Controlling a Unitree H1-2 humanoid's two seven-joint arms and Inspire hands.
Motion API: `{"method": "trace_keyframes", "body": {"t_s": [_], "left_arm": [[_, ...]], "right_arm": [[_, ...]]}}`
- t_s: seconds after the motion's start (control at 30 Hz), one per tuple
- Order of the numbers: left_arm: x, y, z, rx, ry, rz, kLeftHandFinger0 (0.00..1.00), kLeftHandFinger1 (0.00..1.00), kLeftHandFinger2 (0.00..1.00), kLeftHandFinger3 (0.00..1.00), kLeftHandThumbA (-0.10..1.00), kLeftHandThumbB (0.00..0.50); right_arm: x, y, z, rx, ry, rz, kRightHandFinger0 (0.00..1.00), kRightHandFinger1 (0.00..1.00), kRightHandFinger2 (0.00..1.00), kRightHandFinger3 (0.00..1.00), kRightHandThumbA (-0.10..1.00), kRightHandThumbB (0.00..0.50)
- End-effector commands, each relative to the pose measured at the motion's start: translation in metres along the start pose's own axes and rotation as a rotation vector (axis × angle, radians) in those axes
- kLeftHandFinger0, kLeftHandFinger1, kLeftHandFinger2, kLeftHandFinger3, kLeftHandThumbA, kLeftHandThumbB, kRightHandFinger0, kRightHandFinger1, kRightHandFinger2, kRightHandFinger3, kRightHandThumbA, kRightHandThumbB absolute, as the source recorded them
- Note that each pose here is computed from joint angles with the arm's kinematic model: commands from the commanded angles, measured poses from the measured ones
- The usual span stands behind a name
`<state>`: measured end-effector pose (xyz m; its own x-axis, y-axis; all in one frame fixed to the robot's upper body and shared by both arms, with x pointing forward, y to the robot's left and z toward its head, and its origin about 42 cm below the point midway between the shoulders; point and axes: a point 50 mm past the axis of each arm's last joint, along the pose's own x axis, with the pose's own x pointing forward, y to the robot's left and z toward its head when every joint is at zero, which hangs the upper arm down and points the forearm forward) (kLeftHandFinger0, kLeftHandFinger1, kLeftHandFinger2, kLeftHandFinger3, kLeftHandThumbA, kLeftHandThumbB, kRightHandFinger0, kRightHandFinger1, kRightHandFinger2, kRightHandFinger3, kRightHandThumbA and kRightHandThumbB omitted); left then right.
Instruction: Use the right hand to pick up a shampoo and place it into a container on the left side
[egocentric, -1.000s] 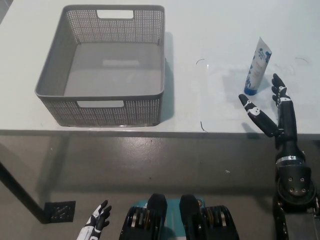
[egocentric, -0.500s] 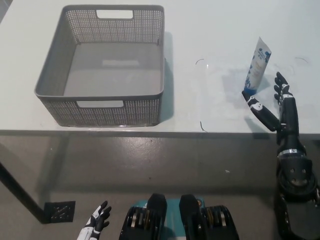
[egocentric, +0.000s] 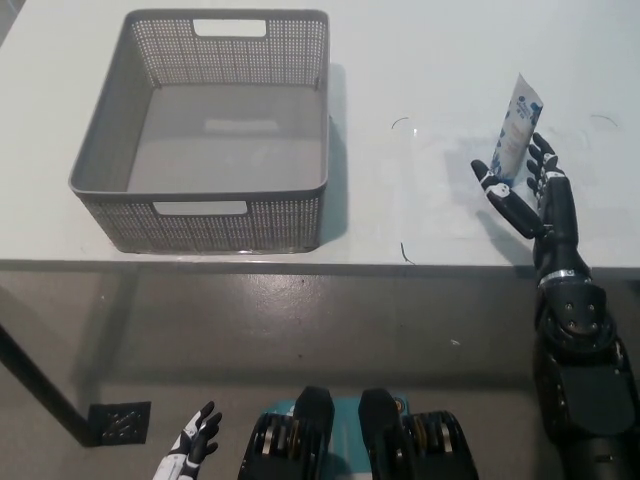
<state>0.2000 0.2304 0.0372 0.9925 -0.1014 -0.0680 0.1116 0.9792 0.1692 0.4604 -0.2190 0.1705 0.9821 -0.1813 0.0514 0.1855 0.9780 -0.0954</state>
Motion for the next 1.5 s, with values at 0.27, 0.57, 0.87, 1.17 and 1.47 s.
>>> {"method": "trace_keyframes", "body": {"t_s": [0.27, 0.57, 0.87, 1.17, 1.47], "left_arm": [[-0.006, 0.006, 0.004, -0.003, -0.055, 0.008, 1.0, 1.0, 1.0, 1.0, 1.0, 0.369], [-0.007, 0.007, 0.0, -0.01, -0.066, 0.013, 1.0, 1.0, 1.0, 1.0, 1.0, 0.365], [-0.009, 0.007, 0.0, -0.017, -0.054, 0.016, 1.0, 1.0, 1.0, 1.0, 0.99, 0.38], [-0.007, 0.006, 0.0, -0.034, -0.062, 0.006, 1.0, 1.0, 1.0, 1.0, 0.97, 0.382], [-0.008, 0.004, 0.002, -0.028, -0.068, -0.003, 1.0, 1.0, 1.0, 1.0, 0.99, 0.376]], "right_arm": [[0.016, -0.006, 0.023, 0.032, -0.084, -0.035, 1.0, 1.0, 1.0, 1.0, 0.92, 0.425], [0.033, -0.009, 0.028, 0.047, -0.076, -0.045, 1.0, 1.0, 1.0, 1.0, 0.89, 0.411], [0.052, -0.008, 0.036, 0.072, -0.08, -0.044, 1.0, 1.0, 1.0, 1.0, 0.84, 0.427], [0.065, -0.002, 0.046, 0.038, -0.084, -0.046, 1.0, 1.0, 1.0, 1.0, 0.86, 0.445], [0.08, 0.004, 0.039, -0.016, -0.041, -0.031, 1.0, 1.0, 1.0, 1.0, 0.84, 0.469]]}}
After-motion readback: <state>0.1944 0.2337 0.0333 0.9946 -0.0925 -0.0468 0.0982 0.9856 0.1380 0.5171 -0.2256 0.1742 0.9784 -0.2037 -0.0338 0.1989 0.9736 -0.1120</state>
